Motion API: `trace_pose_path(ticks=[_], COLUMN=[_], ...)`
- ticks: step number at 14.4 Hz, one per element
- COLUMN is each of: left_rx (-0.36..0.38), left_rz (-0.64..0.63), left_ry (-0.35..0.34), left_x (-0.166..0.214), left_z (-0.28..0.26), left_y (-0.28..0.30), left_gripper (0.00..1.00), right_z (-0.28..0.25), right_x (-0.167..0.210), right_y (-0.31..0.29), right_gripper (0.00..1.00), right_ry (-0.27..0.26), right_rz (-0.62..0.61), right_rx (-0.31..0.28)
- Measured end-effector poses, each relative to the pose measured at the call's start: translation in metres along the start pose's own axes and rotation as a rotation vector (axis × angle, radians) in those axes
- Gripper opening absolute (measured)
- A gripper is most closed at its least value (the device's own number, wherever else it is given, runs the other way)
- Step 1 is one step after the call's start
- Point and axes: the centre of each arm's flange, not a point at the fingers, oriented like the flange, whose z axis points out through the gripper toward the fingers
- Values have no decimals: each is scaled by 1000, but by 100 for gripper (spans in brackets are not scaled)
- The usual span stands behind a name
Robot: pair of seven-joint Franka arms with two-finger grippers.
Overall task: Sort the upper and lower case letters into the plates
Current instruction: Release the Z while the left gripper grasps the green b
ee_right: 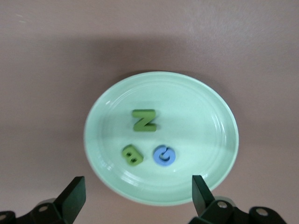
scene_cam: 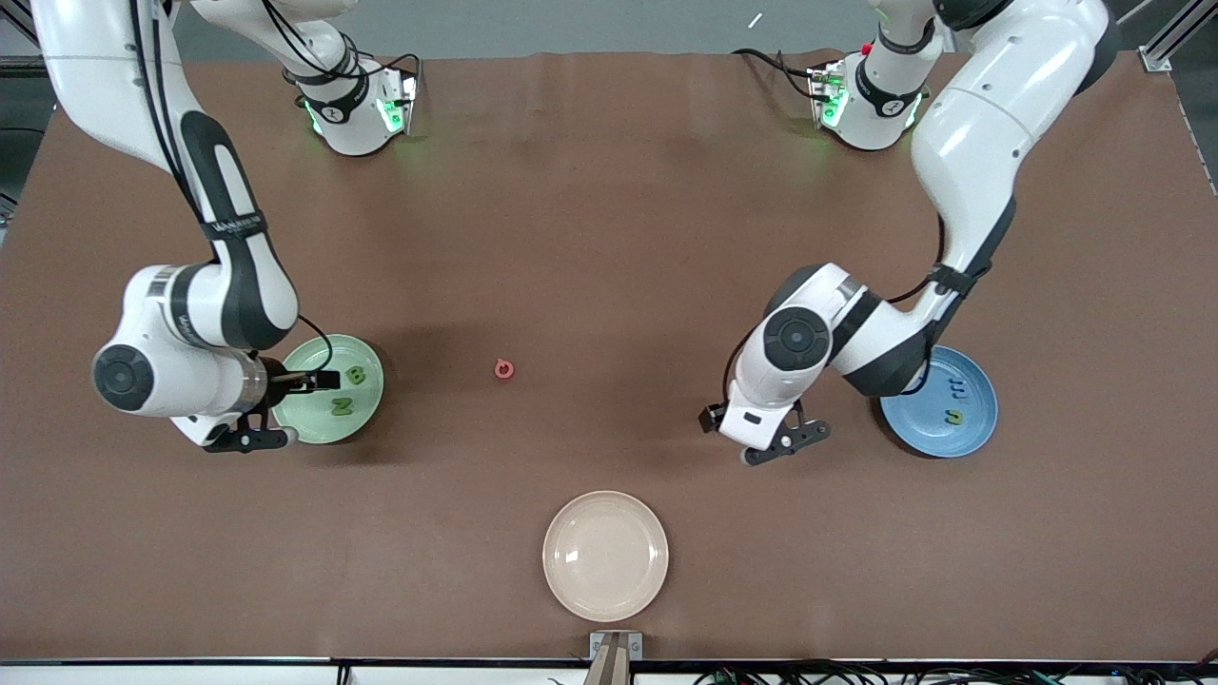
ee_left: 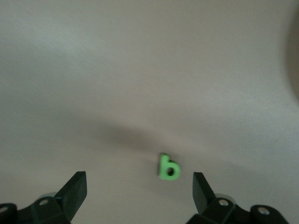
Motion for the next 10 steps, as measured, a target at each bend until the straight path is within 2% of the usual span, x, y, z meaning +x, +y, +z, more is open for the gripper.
trace_pose_path(ticks=[3,6,10], left_rx=[1,-37,-60], left_rz=[-31,-76,-83], left_ry=[-13,-17,-21], left_x=[-5,-4,-8], left_z=[23,41,59], left_y=[13,17,22], left_gripper=[100,100,100], right_z=[-11,0,35], right_x=[-2,-5,-19], right_y=[-22,-82,-178], right_gripper=[100,100,100], right_ry=[4,-2,83], right_rz=[77,188,329], right_rx=[11,-2,-15])
